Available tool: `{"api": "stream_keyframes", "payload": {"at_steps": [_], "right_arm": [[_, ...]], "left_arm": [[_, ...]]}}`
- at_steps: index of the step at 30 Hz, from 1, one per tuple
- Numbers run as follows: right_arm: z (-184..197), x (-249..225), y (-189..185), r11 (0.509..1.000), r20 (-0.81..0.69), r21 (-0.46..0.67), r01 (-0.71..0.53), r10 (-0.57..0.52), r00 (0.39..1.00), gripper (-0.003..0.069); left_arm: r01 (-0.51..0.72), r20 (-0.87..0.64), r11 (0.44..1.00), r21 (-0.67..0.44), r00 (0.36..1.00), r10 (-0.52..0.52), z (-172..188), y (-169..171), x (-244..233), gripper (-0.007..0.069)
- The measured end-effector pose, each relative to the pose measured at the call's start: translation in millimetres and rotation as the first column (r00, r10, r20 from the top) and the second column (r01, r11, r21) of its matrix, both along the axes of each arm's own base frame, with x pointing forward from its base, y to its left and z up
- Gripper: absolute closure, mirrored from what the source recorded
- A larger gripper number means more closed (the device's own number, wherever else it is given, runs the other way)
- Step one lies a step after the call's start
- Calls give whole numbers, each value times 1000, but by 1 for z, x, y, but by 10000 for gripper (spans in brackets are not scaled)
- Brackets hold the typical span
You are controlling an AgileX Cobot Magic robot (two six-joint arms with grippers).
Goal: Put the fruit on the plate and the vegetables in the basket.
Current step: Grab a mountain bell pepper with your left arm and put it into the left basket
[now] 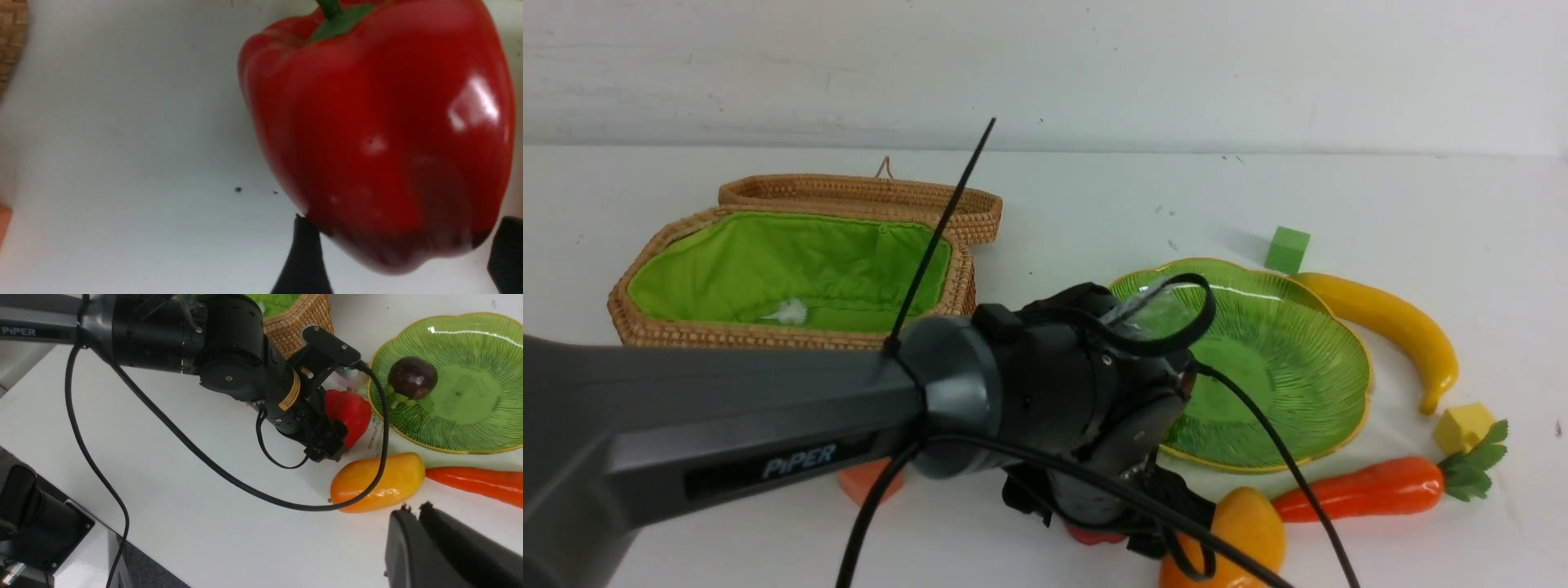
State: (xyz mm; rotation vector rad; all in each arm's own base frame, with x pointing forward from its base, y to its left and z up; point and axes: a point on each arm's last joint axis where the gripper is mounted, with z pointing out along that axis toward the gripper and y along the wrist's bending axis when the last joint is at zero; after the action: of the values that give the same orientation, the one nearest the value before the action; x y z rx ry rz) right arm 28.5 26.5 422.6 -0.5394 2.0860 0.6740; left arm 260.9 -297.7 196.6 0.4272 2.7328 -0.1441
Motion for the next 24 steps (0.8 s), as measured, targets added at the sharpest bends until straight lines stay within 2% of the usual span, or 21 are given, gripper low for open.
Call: {"api": "stream_keyframes", "payload": {"at_steps": [15, 20, 24], "right_arm": [[0, 0, 0, 1000, 14, -14, -12, 12, 1000, 615], [0, 0, 0, 1000, 15, -14, -14, 14, 1000, 615], [0, 0, 0, 1000, 14, -14, -14, 14, 1000, 615]], "left_arm": [[-4, -8, 1000, -5, 1000, 4, -1, -1, 0, 230], [-31, -57, 999, 22, 998, 32, 2, 4, -5, 236], [-51, -70, 999, 4, 996, 51, 20, 9, -11, 237]]}}
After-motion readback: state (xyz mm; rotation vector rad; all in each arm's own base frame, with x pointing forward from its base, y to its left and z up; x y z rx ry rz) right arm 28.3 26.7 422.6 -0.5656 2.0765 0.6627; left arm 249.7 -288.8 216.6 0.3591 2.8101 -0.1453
